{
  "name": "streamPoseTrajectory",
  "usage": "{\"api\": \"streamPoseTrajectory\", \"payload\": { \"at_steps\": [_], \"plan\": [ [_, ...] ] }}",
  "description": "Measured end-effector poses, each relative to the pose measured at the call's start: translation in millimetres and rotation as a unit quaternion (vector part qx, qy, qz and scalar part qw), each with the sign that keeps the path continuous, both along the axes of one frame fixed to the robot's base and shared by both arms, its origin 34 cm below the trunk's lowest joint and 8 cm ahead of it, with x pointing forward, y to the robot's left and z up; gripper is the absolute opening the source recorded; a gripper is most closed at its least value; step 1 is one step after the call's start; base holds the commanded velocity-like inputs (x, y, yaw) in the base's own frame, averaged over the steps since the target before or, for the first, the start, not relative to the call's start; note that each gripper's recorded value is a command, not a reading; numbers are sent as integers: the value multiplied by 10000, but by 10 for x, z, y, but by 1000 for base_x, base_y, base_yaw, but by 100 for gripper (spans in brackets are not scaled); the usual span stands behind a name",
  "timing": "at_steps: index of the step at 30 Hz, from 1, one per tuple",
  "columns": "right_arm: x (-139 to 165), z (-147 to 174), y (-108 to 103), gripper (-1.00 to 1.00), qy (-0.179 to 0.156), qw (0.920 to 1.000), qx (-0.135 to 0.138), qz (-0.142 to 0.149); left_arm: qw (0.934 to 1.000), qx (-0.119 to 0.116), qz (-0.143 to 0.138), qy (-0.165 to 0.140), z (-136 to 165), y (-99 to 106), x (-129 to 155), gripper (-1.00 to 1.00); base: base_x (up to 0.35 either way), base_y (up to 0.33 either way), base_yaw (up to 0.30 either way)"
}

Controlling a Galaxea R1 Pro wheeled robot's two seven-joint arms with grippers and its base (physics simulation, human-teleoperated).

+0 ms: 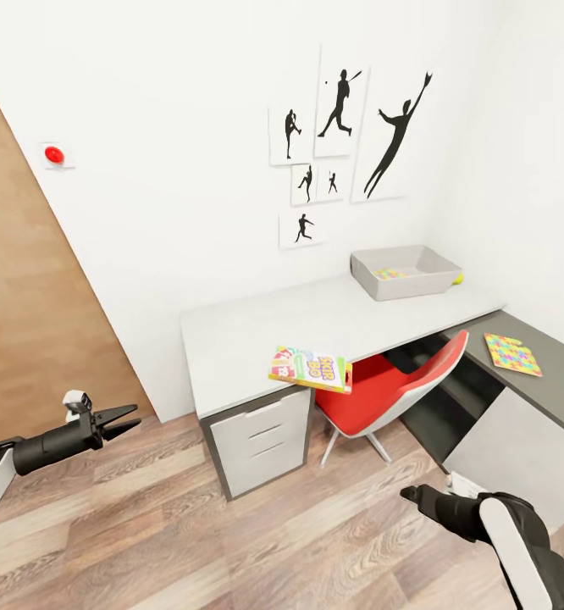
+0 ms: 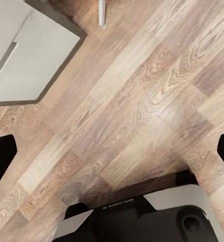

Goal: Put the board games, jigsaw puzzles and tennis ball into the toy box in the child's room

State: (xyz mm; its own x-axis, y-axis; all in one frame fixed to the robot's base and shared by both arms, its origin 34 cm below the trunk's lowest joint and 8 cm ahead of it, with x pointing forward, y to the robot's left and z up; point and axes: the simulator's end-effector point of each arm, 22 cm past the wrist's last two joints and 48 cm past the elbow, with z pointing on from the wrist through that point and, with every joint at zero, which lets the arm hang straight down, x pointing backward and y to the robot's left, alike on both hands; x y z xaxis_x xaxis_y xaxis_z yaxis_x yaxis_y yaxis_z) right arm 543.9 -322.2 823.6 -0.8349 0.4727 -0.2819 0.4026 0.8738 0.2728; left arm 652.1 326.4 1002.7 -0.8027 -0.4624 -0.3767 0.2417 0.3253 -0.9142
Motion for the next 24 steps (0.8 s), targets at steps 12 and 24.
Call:
{"api": "streamPoseTrajectory", "payload": {
  "at_steps": [12,24],
  "plan": [
    [366,727,832,100,-976,9867,537,1185,10000,-2,-1,7,-8,-14,2,100,0,0,0],
    [352,1719,1141,100,-2298,9075,2850,2060,9992,130,106,366,-358,-400,85,100,0,0,0]
  ]
}}
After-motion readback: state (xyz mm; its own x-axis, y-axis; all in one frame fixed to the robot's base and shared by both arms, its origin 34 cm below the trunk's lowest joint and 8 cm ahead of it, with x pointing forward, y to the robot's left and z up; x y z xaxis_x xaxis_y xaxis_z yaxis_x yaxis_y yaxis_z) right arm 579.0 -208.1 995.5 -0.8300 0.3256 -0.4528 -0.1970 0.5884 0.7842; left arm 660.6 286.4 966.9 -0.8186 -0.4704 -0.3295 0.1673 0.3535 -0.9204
